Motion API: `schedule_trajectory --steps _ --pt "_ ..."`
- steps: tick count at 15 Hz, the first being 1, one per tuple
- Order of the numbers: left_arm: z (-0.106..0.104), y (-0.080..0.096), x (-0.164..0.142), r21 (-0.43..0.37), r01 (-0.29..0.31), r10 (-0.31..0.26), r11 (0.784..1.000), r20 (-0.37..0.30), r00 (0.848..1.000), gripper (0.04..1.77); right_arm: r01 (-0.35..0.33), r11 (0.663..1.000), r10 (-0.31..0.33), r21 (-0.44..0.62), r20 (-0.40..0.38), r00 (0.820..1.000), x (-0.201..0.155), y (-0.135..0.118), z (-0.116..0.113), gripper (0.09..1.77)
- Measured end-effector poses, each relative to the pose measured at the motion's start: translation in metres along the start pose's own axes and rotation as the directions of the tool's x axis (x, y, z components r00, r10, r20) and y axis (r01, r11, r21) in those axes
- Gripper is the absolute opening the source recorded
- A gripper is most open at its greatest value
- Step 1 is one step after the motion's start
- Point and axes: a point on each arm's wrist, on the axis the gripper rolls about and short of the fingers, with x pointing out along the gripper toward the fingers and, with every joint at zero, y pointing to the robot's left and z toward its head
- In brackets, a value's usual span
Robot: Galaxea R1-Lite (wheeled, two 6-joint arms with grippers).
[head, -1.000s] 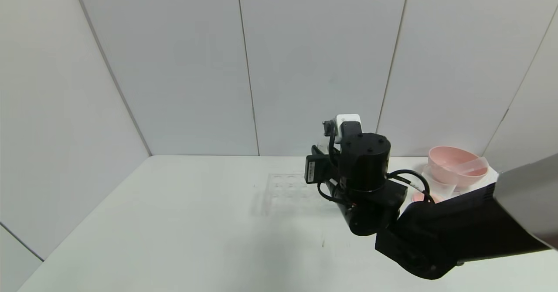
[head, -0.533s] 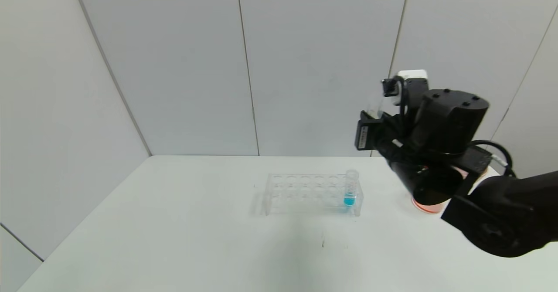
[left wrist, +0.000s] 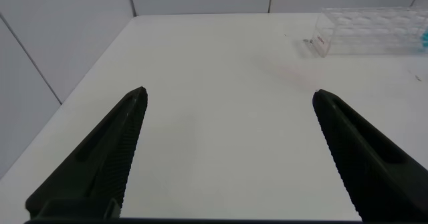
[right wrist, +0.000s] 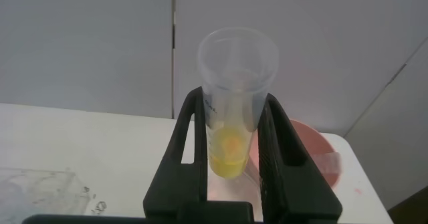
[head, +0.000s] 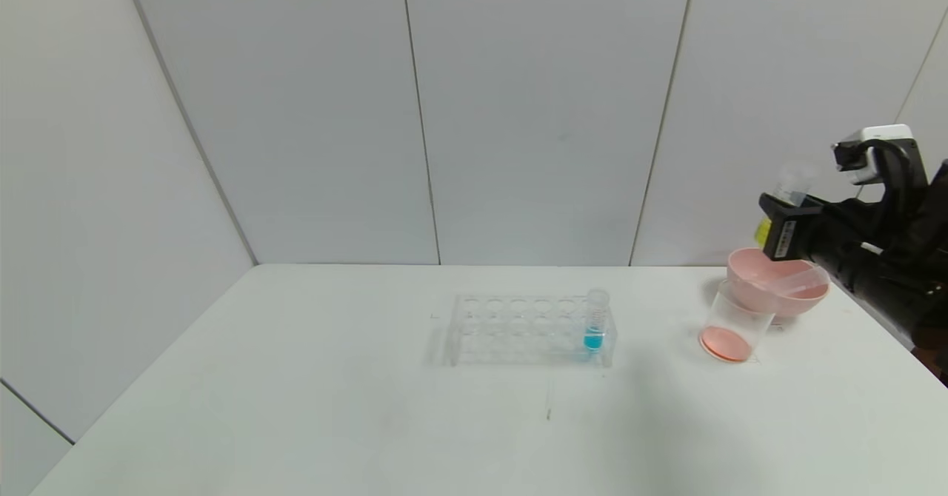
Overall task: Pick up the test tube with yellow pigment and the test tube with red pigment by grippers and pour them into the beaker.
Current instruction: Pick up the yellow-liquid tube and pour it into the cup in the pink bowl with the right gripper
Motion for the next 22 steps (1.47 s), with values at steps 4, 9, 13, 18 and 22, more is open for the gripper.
schedule_trajectory --steps 4,9,13,18,22 --pt "0.000 0.000 0.000 0.000 0.000 0.000 1.000 0.000 1.000 1.76 0.016 0.990 -0.019 -0.141 -0.022 1.000 0.005 -0.073 -0.018 0.50" --pt "0.000 0.000 0.000 0.000 0.000 0.000 1.000 0.000 1.000 1.76 -0.061 0.905 0.061 -0.421 -0.014 0.998 0.012 -0.129 -0.042 0.50" --pt "0.000 0.000 0.000 0.000 0.000 0.000 1.000 0.000 1.000 1.76 -0.102 0.790 0.104 -0.604 -0.032 0.994 0.019 -0.130 -0.060 0.50" --pt "0.000 0.000 0.000 0.000 0.000 0.000 1.000 0.000 1.000 1.76 -0.149 0.671 0.153 -0.727 -0.061 0.986 0.021 -0.119 -0.075 0.50" --pt "0.000 0.000 0.000 0.000 0.000 0.000 1.000 0.000 1.000 1.76 -0.155 0.534 0.171 -0.831 -0.074 0.983 0.023 -0.113 -0.082 0.50"
